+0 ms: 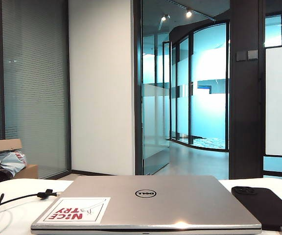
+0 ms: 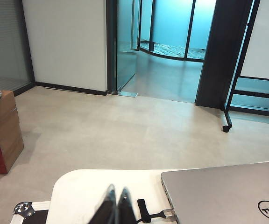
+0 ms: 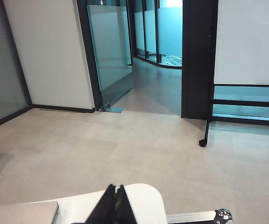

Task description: Pick up the charging cable and the phone, plug the charging cable into the charging port on the phone, and finally place them back on the table.

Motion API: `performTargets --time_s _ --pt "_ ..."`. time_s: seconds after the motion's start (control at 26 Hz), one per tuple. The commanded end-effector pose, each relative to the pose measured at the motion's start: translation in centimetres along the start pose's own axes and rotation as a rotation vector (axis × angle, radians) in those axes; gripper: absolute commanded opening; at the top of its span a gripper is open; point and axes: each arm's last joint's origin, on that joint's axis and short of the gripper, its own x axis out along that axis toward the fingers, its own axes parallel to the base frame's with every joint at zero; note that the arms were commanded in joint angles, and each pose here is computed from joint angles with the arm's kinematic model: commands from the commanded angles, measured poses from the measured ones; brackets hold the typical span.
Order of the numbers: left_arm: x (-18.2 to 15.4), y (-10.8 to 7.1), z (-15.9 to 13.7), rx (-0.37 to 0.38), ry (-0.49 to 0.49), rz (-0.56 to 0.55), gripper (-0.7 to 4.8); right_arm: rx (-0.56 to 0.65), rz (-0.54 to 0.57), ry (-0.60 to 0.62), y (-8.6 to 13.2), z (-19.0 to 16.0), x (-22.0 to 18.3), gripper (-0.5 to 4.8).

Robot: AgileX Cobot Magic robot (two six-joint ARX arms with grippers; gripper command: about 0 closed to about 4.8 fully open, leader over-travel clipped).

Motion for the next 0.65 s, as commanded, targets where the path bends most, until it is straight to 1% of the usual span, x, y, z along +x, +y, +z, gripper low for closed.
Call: performTargets --time_s 0.04,0.65 --pt "0.01 0.00 0.06 0.002 -0.007 0.000 -0.06 0.000 -0.002 -0.019 0.00 0.17 -0.01 0.00" --pt "0.01 0.00 0.06 0.002 -0.007 0.000 -0.06 -0.001 -0.002 -0.014 0.00 0.11 -0.01 0.00"
